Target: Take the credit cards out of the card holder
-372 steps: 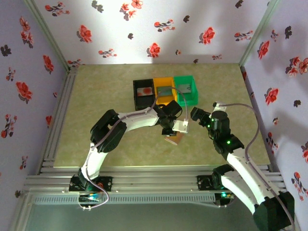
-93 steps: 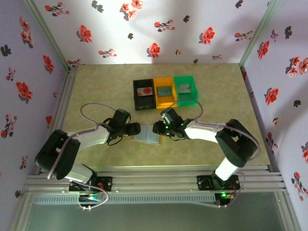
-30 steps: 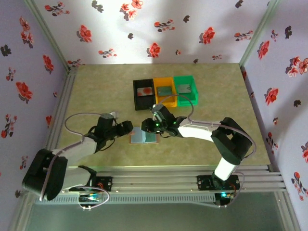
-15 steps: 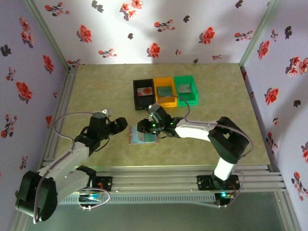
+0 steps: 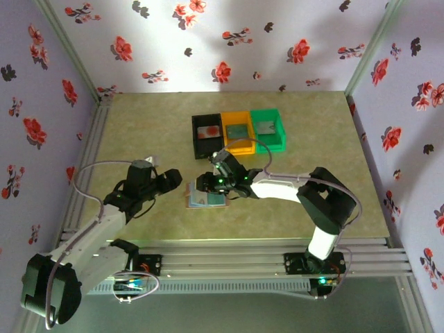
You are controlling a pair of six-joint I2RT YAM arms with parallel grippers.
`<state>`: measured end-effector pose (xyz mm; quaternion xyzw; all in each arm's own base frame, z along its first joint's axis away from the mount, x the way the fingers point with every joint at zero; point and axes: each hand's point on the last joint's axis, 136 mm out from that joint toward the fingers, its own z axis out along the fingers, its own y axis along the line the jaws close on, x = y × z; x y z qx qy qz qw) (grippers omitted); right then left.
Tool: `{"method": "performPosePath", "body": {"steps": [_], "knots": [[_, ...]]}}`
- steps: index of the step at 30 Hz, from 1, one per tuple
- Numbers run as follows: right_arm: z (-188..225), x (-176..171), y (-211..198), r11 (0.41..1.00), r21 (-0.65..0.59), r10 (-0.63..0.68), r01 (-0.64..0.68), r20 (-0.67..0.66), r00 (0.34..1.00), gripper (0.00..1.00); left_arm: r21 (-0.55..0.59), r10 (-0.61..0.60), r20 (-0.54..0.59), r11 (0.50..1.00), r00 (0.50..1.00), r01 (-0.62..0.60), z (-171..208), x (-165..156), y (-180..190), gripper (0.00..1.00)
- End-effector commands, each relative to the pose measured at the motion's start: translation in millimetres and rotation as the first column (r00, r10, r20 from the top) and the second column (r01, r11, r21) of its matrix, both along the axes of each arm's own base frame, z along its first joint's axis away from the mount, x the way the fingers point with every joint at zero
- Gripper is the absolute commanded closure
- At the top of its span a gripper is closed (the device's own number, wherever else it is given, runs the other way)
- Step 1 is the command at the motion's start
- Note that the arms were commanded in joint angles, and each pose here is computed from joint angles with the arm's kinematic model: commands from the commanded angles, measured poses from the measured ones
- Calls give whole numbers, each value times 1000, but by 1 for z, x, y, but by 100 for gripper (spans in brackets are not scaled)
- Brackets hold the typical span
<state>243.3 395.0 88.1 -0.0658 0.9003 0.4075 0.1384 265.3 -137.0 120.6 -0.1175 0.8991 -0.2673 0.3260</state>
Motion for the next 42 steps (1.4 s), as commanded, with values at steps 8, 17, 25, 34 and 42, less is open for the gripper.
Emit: {"method": "performPosePath", "body": {"steps": [8, 17, 25, 34, 42], "knots": [[8, 3, 7, 999, 30, 42, -42, 1, 999, 69, 90, 32, -46, 996, 998, -28, 21, -9, 17, 27], [-13, 6, 20, 1000, 8, 21, -21, -15, 1000, 73, -1, 11, -55, 1000, 998, -11, 25, -10, 3, 28], [-39, 3, 26, 1000, -7, 17, -17, -70, 997, 76, 6, -42, -87, 999, 995, 43, 11, -14, -8, 28], [-16, 7, 11, 997, -74, 23, -22, 10, 1000, 73, 73, -125, -131, 988, 983, 135, -14, -19, -26, 36], [-3, 13, -11, 997, -73, 7, -6, 20, 1000, 71, 143, -161, -181, 972, 970, 188, -36, -19, -35, 36]]}}
